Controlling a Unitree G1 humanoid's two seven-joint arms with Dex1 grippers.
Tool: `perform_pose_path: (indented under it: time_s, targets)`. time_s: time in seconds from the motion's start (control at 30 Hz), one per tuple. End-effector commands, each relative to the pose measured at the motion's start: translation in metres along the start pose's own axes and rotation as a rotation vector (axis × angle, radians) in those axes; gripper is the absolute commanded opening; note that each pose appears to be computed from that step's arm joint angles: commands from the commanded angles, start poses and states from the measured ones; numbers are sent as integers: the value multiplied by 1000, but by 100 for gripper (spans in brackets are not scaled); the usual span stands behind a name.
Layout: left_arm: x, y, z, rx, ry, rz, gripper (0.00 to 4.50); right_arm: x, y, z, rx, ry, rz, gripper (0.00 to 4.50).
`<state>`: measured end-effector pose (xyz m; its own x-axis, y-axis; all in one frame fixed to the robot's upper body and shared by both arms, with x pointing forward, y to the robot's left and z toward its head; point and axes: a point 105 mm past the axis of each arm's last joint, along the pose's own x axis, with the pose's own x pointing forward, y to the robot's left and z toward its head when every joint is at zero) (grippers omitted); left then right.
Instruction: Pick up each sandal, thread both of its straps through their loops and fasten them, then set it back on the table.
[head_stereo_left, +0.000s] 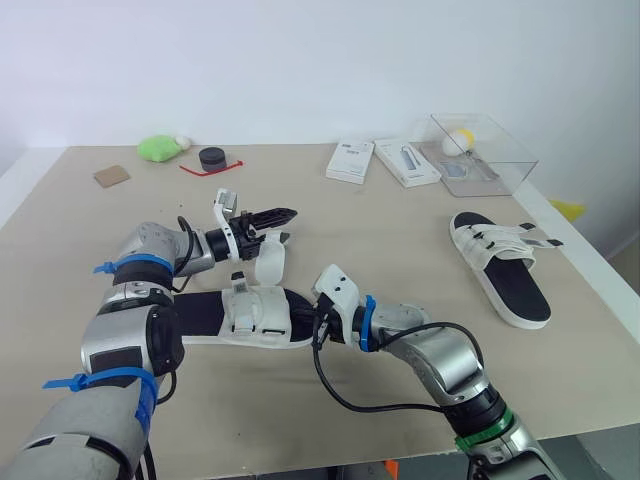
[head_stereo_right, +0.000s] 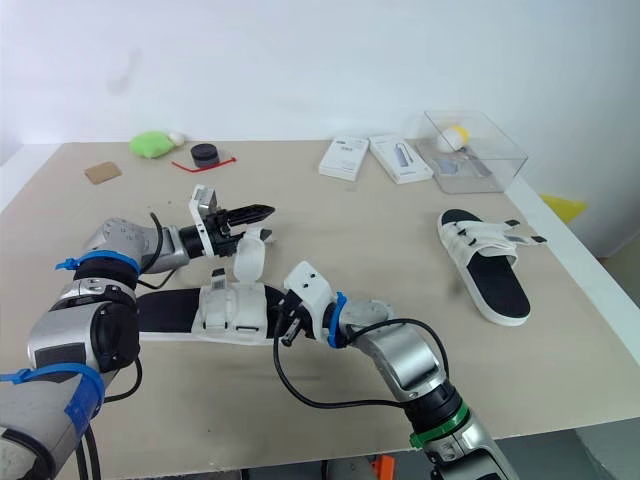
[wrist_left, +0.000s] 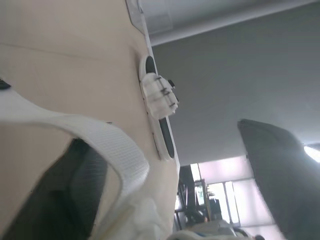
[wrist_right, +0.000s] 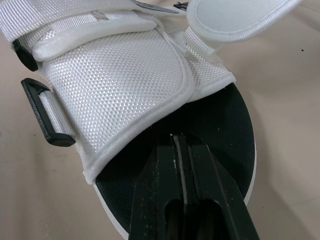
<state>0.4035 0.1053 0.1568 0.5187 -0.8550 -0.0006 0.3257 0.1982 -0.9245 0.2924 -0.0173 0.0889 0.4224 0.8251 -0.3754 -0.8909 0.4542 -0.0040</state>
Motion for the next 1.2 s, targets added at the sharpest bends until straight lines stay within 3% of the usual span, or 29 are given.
perform_pose_path:
  time_s: [0.03,0.17,0.3,0.4,0.53,0.6,0.77,0.87,0.97,1.03,1.17,1.2]
  targets:
    - [3,-7,14,-2,-75,-10,199,1,-2,-6,10,25,-11,0]
    - [4,-7,15,-17,-85,-12,3,0,-2,-6,12,26,-12,0]
    - [4,-7,15,3,-90,-17,3,0,-2,-6,13,26,-12,0]
    - [4,-14,15,153,-71,-50,3,0,-2,-6,12,24,-12,0]
    - [0,-51,8,596,-70,-193,3,-2,-1,-5,0,20,-3,0]
    - [-9,-69,-15,942,-23,-258,3,-5,-2,-7,-22,40,-2,0]
    - [-35,-42,-74,1618,172,-306,3,-6,-2,-7,-29,45,1,0]
    - [-47,-34,-86,1843,189,-360,3,-6,-3,-8,-30,46,1,0]
    - [-57,-38,-83,2101,103,-426,3,-6,-2,-9,-31,48,3,0]
    - [-59,-40,-77,2177,44,-426,3,-6,-1,-10,-33,53,8,0]
    - [-64,-41,-81,2345,40,-517,3,-5,-3,-9,-38,55,12,0]
    - [-66,-39,-80,2360,37,-513,29,-5,-4,-9,-39,55,12,0]
